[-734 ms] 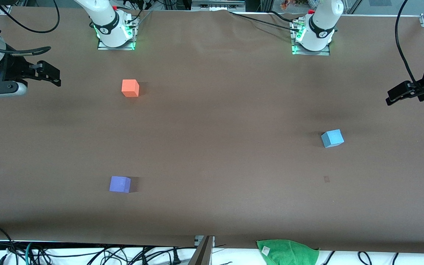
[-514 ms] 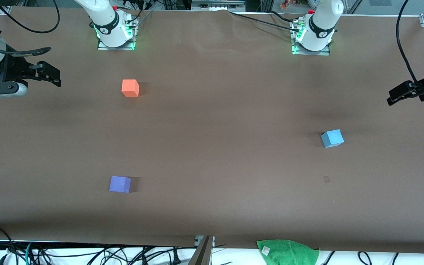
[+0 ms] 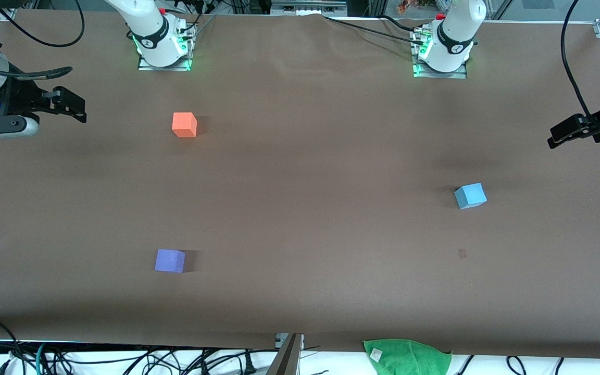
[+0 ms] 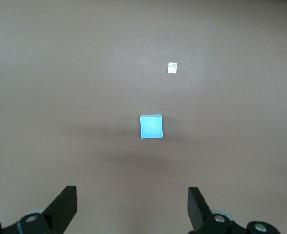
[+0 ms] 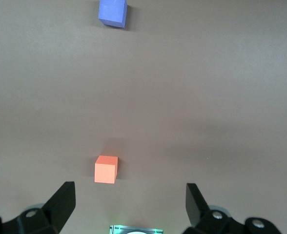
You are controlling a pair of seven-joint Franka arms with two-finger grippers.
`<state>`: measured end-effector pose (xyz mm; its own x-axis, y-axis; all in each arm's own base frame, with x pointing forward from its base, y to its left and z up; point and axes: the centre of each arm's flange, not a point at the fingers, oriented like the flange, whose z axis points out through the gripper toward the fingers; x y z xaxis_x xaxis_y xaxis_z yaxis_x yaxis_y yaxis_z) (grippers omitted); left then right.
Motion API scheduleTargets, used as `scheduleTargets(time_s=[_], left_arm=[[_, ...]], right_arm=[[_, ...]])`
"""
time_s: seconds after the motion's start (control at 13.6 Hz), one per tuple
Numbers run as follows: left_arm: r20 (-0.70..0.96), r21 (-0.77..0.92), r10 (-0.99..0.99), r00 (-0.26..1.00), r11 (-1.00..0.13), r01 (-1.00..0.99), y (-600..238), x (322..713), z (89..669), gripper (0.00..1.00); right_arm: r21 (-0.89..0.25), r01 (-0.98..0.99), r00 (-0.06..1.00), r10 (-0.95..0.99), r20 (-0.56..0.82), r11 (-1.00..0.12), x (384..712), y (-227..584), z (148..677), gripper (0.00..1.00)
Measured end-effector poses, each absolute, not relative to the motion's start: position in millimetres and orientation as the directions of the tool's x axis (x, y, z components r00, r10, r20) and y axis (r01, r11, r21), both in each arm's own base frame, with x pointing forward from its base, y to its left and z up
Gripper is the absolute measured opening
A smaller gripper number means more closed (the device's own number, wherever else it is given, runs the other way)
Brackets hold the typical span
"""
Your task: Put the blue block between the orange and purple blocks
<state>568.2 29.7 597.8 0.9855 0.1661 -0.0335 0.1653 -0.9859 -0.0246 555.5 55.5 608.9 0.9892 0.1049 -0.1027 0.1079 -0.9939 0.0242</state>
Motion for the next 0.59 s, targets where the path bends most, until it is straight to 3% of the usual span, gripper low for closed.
scheduleTargets(time_s=[0.59], left_arm=[[-0.056, -0.027, 0.16, 0.985, -0.987, 0.159, 28.5, 566.7, 594.7, 1.0]], right_arm=[[0.024, 0.103, 0.99, 0.1, -0.103, -0.994, 555.8, 52.7, 608.7, 1.0]])
